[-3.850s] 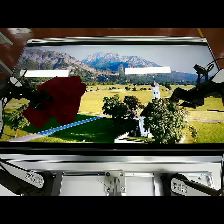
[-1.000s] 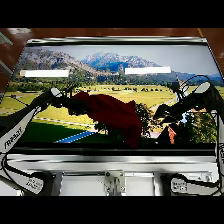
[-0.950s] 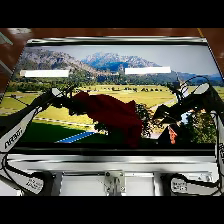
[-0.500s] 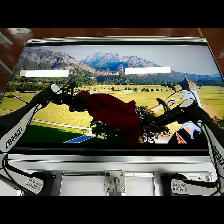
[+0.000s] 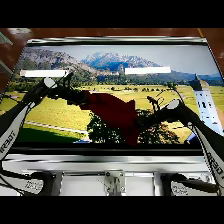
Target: Fold the shirts.
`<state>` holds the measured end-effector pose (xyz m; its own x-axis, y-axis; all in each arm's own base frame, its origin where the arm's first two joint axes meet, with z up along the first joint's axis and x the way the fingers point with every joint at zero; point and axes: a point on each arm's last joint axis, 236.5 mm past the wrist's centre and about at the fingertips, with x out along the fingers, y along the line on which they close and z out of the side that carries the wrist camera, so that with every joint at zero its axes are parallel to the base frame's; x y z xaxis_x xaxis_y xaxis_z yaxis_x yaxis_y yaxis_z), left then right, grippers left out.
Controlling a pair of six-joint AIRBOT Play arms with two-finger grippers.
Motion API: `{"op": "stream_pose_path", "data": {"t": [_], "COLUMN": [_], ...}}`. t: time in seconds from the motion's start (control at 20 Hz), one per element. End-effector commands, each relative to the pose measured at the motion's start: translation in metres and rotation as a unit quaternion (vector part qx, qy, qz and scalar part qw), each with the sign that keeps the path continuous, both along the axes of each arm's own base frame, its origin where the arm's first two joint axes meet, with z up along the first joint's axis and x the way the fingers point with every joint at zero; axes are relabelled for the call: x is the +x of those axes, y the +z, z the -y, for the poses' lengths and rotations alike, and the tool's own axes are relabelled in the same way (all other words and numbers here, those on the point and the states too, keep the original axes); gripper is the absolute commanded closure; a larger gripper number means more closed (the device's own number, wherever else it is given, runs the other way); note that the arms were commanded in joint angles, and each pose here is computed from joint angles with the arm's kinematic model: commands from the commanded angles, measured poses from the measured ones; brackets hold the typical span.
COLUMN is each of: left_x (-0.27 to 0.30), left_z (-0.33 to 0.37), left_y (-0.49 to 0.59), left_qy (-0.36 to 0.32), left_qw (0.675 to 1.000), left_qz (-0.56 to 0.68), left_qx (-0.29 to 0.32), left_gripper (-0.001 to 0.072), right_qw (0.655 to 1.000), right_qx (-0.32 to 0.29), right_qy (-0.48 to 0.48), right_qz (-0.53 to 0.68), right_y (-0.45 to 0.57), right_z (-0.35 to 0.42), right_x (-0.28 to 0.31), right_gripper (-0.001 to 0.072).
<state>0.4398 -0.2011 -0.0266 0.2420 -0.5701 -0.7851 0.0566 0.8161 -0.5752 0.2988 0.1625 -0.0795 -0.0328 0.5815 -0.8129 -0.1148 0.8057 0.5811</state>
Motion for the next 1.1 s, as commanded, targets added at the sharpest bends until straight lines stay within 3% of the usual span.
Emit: {"op": "stream_pose_path", "data": {"t": [0.0,0.15,0.25,0.45,0.65,0.8,0.9,1.05], "left_x": [0.013,0.001,-0.026,-0.112,-0.177,-0.201,-0.204,-0.192], "left_z": [-0.003,-0.005,-0.011,-0.028,-0.032,-0.022,-0.025,-0.037], "left_y": [0.076,0.212,0.312,0.453,0.477,0.435,0.395,0.33], "left_qy": [-0.011,-0.035,-0.026,-0.009,-0.027,-0.086,-0.112,-0.092], "left_qw": [0.993,0.959,0.922,0.842,0.828,0.866,0.895,0.938], "left_qz": [0.116,0.281,0.386,0.538,0.558,0.491,0.432,0.334], "left_qx": [0.001,-0.005,-0.019,-0.044,-0.053,-0.032,-0.003,0.026], "left_gripper": [0.0668,0.0667,0.0668,0.0667,0.0668,0.0668,0.0667,0.0667], "right_qw": [0.992,0.958,0.912,0.828,0.798,0.815,0.852,0.924], "right_qx": [-0.024,-0.074,-0.097,-0.078,-0.085,-0.106,-0.145,-0.192], "right_qy": [0.049,0.062,0.045,-0.018,-0.017,-0.001,0.019,0.044], "right_qz": [0.111,0.271,0.397,0.555,0.596,0.57,0.503,0.328], "right_y": [0.056,0.168,0.27,0.426,0.474,0.464,0.427,0.352], "right_z": [0.007,0.026,0.037,0.045,0.052,0.058,0.071,0.092], "right_x": [0.023,0.053,0.056,0.011,-0.042,-0.059,-0.067,-0.087], "right_gripper": [0.0644,0.0644,0.0644,0.0644,0.0644,0.0644,0.0644,0.0644]}}
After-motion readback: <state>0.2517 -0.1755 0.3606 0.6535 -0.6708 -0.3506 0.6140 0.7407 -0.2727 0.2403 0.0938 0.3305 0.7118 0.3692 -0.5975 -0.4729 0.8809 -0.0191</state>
